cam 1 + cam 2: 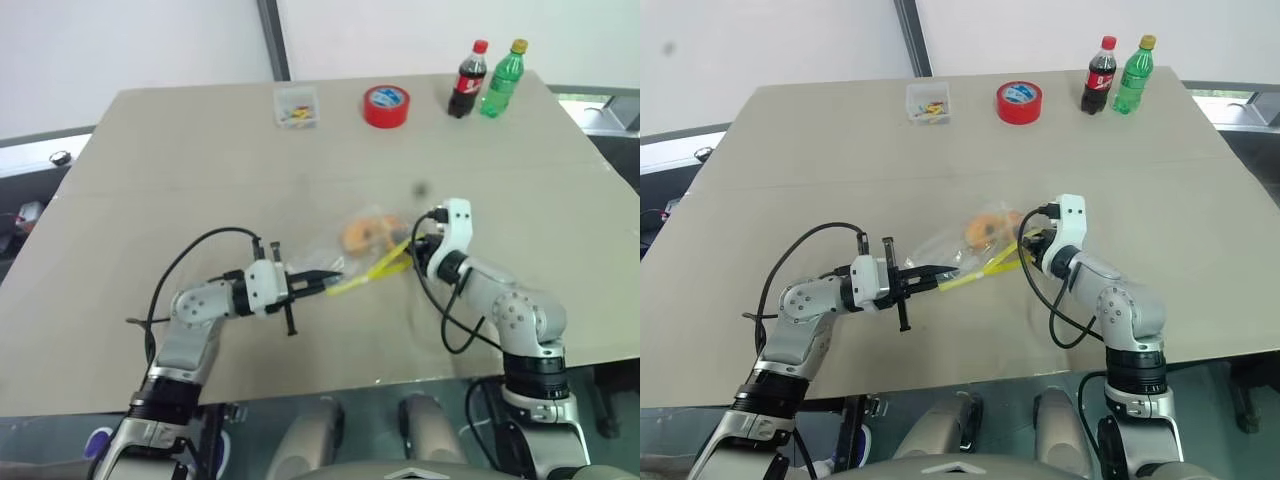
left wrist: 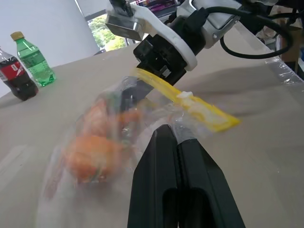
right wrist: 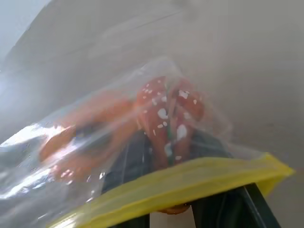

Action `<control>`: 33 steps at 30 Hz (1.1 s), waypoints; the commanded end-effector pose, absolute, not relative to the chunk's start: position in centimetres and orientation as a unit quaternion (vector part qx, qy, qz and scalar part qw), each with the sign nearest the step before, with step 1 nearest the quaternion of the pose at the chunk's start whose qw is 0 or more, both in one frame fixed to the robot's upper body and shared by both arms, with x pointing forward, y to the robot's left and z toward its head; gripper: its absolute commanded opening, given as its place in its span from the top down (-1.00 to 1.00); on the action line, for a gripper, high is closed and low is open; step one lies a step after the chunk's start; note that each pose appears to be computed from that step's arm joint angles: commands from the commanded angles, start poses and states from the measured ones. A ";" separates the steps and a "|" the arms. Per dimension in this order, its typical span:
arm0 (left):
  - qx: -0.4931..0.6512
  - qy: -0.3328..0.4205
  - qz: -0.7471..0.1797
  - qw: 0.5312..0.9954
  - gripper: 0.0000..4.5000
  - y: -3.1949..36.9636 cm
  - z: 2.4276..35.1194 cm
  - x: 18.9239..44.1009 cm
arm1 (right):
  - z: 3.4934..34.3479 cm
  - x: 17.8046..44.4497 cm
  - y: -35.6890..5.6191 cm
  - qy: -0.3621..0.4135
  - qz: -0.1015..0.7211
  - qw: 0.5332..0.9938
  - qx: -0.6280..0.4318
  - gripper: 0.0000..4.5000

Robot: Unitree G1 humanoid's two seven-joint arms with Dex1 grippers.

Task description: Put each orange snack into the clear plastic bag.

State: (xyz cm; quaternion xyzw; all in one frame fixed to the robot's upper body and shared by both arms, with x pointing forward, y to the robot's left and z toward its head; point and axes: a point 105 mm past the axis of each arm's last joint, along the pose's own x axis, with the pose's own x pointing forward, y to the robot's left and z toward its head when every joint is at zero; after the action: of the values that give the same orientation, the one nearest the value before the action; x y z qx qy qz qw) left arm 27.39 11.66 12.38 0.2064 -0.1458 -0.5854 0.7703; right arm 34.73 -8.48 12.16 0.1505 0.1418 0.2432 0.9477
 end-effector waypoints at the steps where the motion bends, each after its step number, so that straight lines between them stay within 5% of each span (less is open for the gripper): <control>1: 0.207 -0.169 -0.578 0.771 1.00 11.9 13.5 27.3 | 13.7 34.4 -7.7 0.052 0.280 0.959 -0.006 0.54; 5: 0.190 -0.174 -0.556 0.790 1.00 12.3 14.0 28.1 | 12.4 33.0 -6.5 0.017 0.354 0.926 -0.126 0.54; 10: 0.158 -0.172 -0.520 0.822 1.00 12.9 14.8 29.6 | 14.5 32.6 -7.5 -0.024 0.344 0.926 -0.150 -0.27; 20: 0.135 -0.179 -0.488 0.844 1.00 13.4 15.8 30.9 | 15.9 28.6 -11.7 -0.018 0.400 0.880 -0.257 -0.27; 25: 0.124 -0.181 -0.487 0.845 1.00 13.5 16.1 31.0 | 13.4 30.5 -13.8 -0.017 0.346 0.834 -0.429 -0.27; 33: 0.118 -0.182 -0.488 0.845 1.00 13.5 16.5 31.0 | 11.6 32.7 -12.6 -0.046 0.349 0.792 -0.499 -0.27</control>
State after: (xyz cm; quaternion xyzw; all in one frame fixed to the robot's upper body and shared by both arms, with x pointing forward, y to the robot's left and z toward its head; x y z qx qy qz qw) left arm 31.03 13.22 15.08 0.1173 -0.1566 -0.4939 0.8473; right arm 32.48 -12.91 10.77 -0.4860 -0.0216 0.3535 0.7990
